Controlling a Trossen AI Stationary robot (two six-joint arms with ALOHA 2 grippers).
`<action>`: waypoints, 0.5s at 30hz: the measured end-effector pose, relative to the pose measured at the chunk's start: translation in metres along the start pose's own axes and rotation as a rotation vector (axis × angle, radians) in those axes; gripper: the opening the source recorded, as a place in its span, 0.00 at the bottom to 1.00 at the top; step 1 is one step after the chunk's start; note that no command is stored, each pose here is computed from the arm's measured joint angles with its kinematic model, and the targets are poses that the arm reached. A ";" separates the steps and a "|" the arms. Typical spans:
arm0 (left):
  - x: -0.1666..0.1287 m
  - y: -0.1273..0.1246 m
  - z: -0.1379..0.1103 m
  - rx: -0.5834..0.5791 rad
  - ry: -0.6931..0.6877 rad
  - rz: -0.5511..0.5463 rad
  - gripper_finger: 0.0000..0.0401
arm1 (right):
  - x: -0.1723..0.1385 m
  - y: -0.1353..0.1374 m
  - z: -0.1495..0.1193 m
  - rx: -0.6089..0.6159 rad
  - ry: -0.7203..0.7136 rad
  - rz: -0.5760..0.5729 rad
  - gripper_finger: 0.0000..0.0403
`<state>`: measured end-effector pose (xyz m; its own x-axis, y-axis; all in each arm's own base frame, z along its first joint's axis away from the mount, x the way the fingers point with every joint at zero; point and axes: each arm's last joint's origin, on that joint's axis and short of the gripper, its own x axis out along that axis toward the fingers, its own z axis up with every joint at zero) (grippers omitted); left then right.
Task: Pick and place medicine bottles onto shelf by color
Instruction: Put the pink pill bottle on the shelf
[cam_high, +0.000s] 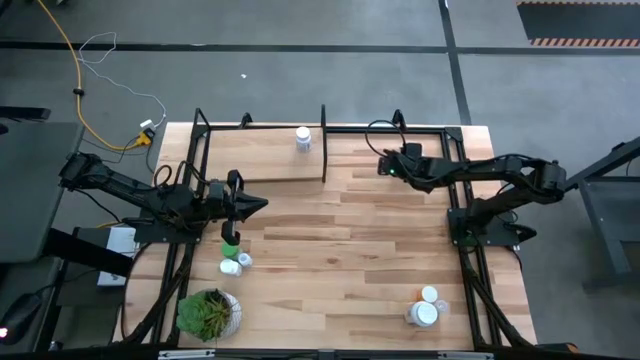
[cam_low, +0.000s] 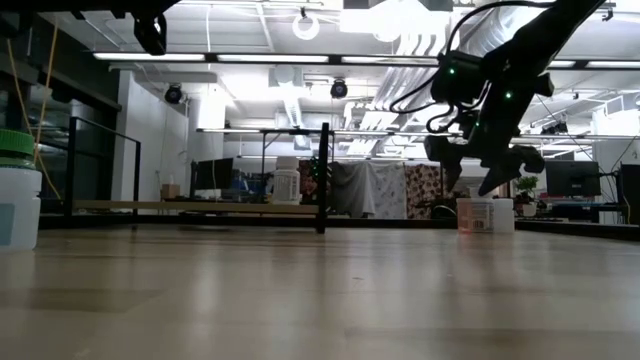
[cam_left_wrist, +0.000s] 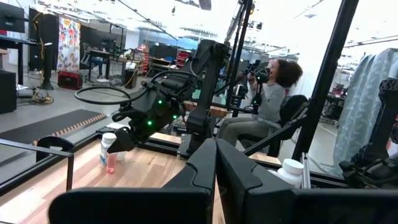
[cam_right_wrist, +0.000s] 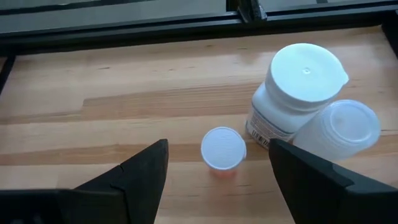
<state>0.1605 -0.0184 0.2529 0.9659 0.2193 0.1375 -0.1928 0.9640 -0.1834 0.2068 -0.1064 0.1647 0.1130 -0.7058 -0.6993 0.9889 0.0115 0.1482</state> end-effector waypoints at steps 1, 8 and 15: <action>0.000 0.000 0.000 0.000 0.000 0.000 0.00 | 0.000 -0.001 0.000 0.002 0.001 -0.003 0.65; 0.000 0.000 0.000 0.000 0.000 0.000 0.00 | 0.003 -0.003 0.003 0.024 0.020 -0.006 0.53; 0.000 0.000 0.000 0.000 0.000 0.000 0.00 | 0.005 -0.004 0.005 0.035 0.026 -0.011 0.47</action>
<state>0.1605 -0.0184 0.2529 0.9659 0.2195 0.1375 -0.1929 0.9639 -0.1836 0.2028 -0.1138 0.1641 0.1049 -0.6873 -0.7188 0.9862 -0.0214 0.1643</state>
